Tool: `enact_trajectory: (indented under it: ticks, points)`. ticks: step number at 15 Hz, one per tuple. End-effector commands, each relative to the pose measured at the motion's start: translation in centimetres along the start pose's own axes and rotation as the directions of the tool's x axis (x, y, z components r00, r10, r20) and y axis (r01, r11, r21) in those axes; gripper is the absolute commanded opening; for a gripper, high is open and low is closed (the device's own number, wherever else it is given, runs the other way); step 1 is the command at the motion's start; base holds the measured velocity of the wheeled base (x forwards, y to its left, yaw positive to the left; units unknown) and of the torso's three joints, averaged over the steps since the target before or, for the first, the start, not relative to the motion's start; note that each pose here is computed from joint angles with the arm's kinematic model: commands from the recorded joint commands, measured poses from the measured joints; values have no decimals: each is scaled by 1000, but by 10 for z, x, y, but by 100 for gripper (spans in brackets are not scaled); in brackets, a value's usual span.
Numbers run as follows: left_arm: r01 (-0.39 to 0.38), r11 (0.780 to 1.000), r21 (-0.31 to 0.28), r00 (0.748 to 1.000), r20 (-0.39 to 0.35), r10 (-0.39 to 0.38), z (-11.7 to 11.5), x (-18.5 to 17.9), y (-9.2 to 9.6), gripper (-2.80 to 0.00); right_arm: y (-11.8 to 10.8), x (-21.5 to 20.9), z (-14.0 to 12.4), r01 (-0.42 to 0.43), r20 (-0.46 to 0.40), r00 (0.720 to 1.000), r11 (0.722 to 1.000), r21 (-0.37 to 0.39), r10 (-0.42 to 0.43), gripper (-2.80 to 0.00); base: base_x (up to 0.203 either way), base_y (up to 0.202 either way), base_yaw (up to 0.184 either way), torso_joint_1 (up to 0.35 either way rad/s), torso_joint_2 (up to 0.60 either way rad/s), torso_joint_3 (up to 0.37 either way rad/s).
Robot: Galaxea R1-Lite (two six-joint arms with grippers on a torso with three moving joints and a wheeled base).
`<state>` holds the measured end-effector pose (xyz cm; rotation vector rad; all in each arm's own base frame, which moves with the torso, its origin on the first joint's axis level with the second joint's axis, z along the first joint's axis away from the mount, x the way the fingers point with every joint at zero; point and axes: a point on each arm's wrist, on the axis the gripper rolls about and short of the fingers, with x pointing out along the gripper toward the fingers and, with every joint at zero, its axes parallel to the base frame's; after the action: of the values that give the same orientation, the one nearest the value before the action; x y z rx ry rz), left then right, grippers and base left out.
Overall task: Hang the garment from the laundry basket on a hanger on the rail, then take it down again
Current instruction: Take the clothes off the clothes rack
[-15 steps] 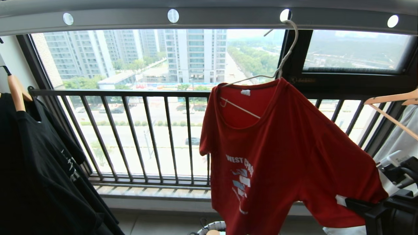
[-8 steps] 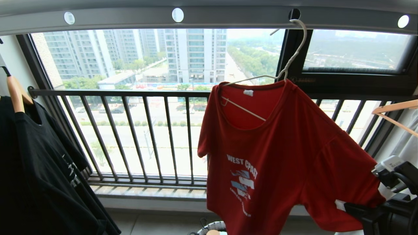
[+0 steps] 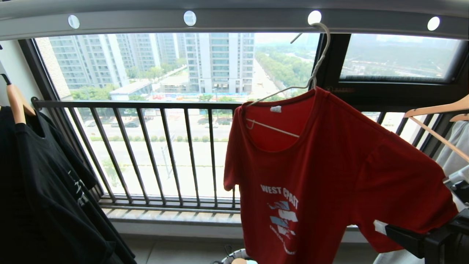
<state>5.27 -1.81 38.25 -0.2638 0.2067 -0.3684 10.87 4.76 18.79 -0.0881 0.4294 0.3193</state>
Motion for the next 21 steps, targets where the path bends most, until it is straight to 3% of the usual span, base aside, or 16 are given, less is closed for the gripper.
enact_trajectory:
  ticks: [1,4,8,12,13,17,21]
  points:
    - [0,1000,-2,1000,-4,0,0,1,0,-280,-2,-22,5,-8,106,994,1000,10,7,0,0,0,0,0,0,0]
    - [4,1000,-2,1000,-6,-4,0,1,0,-280,-4,-46,6,-14,215,977,1000,22,9,0,0,0,0,0,0,0]
    - [5,1000,-3,1000,-9,-5,0,2,0,-280,-9,-87,8,13,387,921,999,52,-32,0,0,0,0,0,0,0]
    - [24,1000,-3,1000,-18,-24,0,3,0,-280,-11,-107,27,28,459,886,997,74,-59,0,0,0,0,0,0,0]
    - [39,999,-4,999,-23,-39,-1,3,-1,-280,-11,-104,33,27,450,891,997,71,-57,-280,0,0,0,0,0,0]
    - [38,999,-8,998,-40,-39,-1,9,0,-280,-5,-72,76,-3,375,927,999,42,-13,-280,0,0,0,0,0,0]
    - [37,999,-11,998,-46,-37,-1,12,0,-280,0,-51,134,-22,373,928,999,32,9,-280,0,0,0,0,0,0]
